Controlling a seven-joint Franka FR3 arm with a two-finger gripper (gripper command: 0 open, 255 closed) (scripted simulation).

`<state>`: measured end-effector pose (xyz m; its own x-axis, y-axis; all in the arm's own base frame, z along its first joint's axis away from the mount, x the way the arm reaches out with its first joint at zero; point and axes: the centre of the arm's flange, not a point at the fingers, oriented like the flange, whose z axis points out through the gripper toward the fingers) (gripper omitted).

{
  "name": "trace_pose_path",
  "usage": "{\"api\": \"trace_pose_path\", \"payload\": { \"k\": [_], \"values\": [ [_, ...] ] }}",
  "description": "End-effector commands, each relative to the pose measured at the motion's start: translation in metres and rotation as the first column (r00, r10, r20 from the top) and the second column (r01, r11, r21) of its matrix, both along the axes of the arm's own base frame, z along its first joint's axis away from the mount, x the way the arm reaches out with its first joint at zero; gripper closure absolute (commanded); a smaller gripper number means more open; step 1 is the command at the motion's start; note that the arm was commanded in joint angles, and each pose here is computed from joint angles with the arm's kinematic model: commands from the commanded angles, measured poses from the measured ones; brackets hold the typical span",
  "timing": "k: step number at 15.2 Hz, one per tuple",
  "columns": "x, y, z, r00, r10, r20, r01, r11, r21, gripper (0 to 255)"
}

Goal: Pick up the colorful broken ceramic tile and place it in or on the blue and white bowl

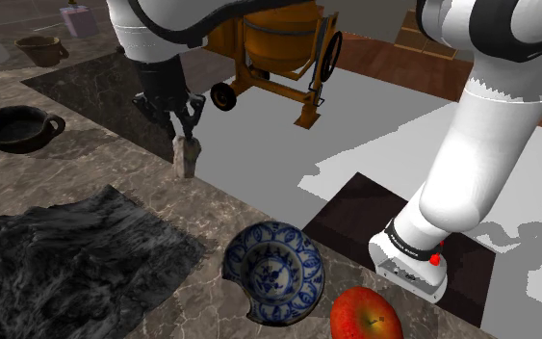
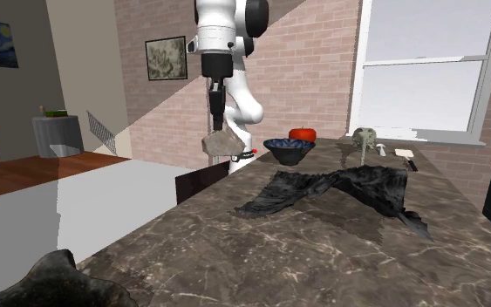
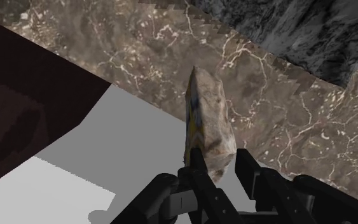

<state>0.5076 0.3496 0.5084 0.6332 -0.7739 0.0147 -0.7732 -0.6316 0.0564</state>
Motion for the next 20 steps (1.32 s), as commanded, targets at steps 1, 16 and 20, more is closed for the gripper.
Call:
{"api": "trace_pose_path", "payload": {
  "k": [1,16,20],
  "values": [
    [-0.001,0.000,0.010,1.000,0.000,0.000,0.000,1.000,0.000,255],
    [-0.053,0.004,0.072,1.000,0.000,0.000,0.000,1.000,0.000,255],
    [-0.105,0.008,0.079,1.000,0.000,0.000,0.000,1.000,0.000,255]
  ]
}}
